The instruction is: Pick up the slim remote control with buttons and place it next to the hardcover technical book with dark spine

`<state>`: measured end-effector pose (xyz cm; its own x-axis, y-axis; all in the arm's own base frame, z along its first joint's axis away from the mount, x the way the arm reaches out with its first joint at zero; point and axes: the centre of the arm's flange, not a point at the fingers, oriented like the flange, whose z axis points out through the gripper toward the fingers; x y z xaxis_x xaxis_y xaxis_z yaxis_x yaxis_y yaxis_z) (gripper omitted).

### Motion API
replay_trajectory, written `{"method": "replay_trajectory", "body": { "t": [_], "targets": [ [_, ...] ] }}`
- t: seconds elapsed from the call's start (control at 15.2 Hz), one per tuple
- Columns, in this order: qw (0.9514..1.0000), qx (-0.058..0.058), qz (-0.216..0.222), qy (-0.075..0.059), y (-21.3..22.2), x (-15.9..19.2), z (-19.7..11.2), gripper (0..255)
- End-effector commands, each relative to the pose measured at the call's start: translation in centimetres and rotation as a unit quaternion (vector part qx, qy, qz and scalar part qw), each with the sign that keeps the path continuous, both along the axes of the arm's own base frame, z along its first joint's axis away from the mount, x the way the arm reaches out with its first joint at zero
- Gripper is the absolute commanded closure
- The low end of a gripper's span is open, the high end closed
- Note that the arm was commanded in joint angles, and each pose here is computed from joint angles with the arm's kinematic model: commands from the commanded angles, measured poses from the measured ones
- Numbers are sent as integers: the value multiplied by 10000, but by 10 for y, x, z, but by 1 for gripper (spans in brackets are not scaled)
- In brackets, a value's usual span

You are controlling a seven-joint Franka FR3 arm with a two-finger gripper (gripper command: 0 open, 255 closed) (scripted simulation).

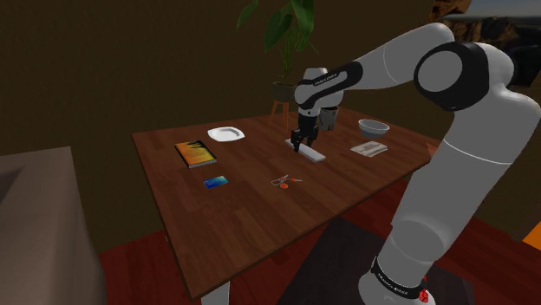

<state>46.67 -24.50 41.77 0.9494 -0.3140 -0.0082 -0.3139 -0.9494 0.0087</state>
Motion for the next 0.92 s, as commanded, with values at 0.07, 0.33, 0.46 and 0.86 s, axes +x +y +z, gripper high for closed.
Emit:
{"method": "replay_trajectory", "body": {
  "t": [0.07,0.33,0.46,0.86],
  "targets": [
    [10000,3,-5,-3,23,33,-2,255],
    [10000,3,-5,-3,54,76,-1,255],
    [10000,3,-5,-3,69,98,-1,255],
    [10000,3,-5,-3,115,162,-1,255]
  ]
}}
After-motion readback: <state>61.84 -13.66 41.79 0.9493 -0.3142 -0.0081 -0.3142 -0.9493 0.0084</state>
